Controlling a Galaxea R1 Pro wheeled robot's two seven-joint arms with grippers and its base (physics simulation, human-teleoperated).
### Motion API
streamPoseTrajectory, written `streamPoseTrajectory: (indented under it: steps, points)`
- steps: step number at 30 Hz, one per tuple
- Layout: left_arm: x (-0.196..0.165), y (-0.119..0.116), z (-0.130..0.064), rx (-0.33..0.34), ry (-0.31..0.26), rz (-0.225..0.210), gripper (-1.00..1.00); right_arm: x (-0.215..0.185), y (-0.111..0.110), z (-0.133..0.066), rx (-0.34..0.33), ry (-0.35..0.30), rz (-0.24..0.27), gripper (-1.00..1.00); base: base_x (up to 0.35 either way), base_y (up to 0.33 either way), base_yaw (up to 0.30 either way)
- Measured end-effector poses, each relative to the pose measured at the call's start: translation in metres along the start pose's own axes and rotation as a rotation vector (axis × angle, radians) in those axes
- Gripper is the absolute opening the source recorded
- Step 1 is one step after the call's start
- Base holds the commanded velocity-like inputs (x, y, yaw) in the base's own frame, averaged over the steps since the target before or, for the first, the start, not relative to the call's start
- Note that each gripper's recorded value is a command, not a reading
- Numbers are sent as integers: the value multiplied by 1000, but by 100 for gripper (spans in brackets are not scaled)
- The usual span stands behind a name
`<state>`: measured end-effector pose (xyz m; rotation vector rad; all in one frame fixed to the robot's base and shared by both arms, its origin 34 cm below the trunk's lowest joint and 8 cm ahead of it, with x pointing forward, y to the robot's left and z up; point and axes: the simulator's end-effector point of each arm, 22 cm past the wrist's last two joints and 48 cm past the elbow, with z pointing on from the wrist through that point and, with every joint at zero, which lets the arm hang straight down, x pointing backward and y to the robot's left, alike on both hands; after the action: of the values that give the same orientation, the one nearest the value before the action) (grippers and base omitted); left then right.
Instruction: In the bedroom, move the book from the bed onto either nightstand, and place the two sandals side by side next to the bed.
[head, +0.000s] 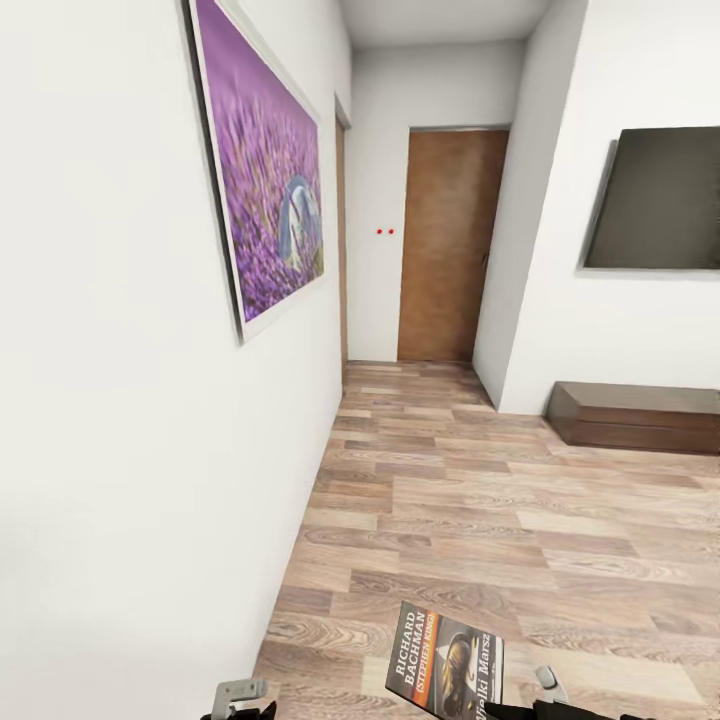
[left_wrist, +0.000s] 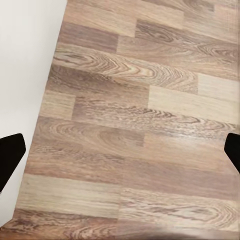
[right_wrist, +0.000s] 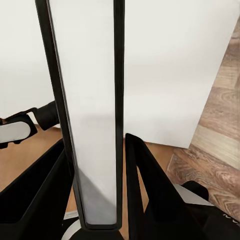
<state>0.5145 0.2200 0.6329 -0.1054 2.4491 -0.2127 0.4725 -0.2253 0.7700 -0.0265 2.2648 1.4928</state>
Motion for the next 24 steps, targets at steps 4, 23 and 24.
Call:
streamPoseTrajectory:
  steps: [4,23,24]
  points:
    - [0,0,0,0,0,0,100,0,0,0,0,1,0,-100,0,165,-15]
    - [0,0,0,0,1,0,100,0,0,0,0,0,0,-100,126,10,-1]
    - [0,0,0,0,1,0,100,0,0,0,0,0,0,-100,47,0,0]
